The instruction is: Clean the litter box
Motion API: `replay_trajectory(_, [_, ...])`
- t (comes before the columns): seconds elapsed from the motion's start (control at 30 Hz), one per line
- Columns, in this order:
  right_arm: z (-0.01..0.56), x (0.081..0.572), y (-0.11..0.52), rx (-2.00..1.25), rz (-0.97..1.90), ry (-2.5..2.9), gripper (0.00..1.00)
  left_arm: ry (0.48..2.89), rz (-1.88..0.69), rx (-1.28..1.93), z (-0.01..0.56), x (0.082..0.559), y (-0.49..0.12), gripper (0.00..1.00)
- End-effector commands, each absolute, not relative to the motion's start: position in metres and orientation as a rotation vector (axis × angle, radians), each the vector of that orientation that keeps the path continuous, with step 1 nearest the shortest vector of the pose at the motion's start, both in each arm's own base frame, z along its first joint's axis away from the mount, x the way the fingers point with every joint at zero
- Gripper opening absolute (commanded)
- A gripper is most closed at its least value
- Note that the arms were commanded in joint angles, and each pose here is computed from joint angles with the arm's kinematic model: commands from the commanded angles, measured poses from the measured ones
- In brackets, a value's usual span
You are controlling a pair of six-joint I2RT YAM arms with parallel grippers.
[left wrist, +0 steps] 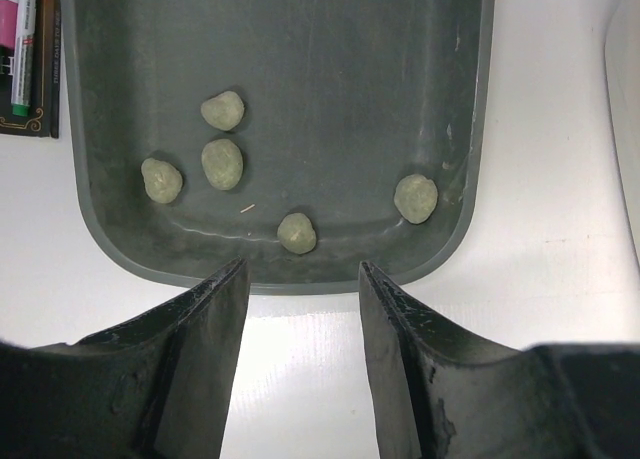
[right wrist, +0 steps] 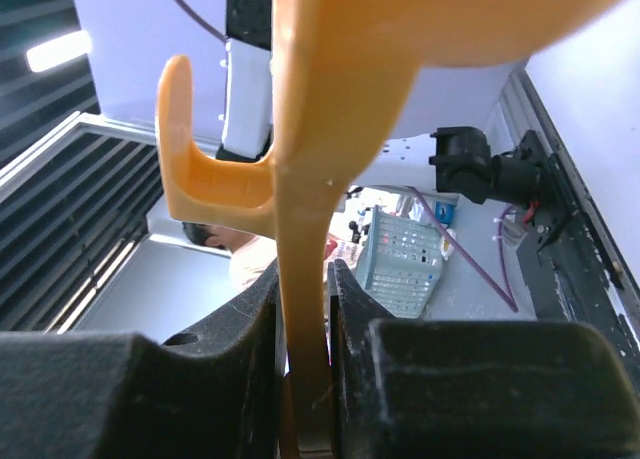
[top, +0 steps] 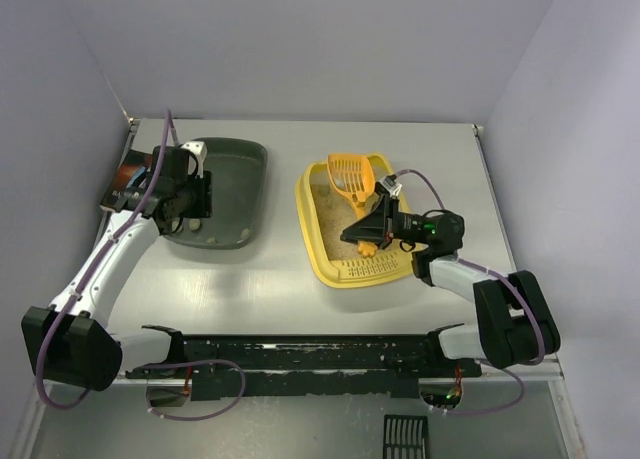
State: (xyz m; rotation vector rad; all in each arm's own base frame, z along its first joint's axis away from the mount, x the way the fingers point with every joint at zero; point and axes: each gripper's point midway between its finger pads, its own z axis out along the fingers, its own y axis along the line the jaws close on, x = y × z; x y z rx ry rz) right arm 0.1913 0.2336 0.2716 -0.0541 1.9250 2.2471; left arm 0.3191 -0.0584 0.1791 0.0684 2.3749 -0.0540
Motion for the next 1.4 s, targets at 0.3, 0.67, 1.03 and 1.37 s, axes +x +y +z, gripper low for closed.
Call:
replay_trajectory(0.3, [0.294, 0.182, 0.232, -0.175, 2.228, 1.782, 0.0, 2.311, -0.062, -0.014, 0.193, 0.32, -0.044, 0.6])
replay_trajectory(0.67, [0.245, 0.215, 0.317, -0.35, 1.709, 2.168, 0.0, 2.217, -0.027, -0.28, 0.268, 0.345, 0.038, 0.39])
replay_trajectory(1.03, [0.193, 0.253, 0.429, -0.474, 1.493, 2.357, 0.0, 2.106, 0.011, -0.444, 0.331, 0.338, 0.094, 0.37])
replay_trajectory(1.37, [0.106, 0.267, 0.462, -0.713, 0.758, 2.658, 0.0, 2.023, 0.118, -0.631, 0.338, 0.317, 0.121, 0.91])
